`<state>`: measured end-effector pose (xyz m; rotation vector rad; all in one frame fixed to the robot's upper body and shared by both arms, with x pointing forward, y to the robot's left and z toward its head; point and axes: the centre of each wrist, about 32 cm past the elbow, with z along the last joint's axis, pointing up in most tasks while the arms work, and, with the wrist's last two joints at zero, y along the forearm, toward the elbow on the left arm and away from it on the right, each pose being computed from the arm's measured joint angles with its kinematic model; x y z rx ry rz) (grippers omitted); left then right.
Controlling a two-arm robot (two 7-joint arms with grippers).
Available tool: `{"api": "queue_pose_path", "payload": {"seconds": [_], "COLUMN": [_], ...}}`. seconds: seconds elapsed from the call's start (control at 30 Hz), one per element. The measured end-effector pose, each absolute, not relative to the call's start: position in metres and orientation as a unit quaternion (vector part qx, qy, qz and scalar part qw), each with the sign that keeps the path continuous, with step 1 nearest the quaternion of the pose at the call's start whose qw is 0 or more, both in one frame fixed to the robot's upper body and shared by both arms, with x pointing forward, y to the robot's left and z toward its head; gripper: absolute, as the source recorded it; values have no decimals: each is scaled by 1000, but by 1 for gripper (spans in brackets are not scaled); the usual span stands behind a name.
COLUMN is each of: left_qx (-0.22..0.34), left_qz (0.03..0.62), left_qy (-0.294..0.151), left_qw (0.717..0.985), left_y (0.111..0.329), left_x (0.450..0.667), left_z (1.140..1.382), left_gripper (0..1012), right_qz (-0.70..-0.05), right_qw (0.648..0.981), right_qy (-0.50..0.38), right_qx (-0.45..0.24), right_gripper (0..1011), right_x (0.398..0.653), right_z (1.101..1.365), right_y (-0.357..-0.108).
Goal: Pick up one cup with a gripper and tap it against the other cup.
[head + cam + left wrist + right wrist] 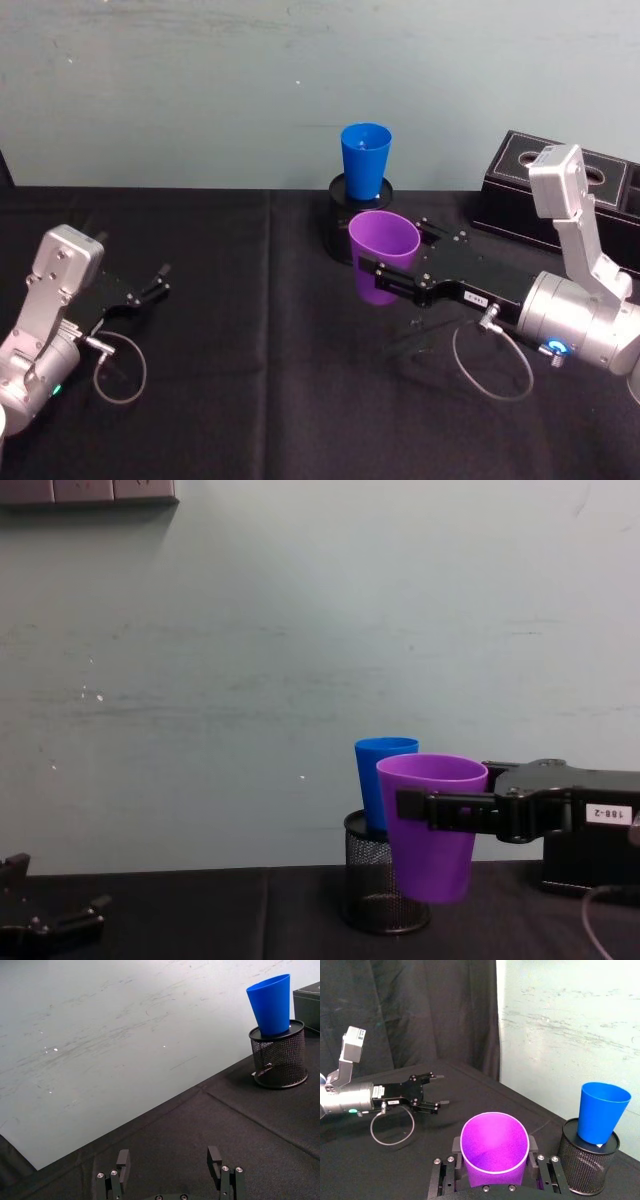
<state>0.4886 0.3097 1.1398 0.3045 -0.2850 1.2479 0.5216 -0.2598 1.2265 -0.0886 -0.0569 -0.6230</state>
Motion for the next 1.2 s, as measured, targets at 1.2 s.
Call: {"api": "queue_pose_path", "payload": {"seconds": [1.2], "left_qx": [141], "left_qz": [580], "left_qy": [-132], "left_qw": [791], "left_y": [310], "left_x": [489], "left_z": [1140], "left_gripper": [1011], "right_qz": [-304], "right_qw": [951], "right_qy": [-31], "right_qx": [-44], "right_gripper": [732], "right_x": [521], "right_z": [1225], "right_y": [-260]}}
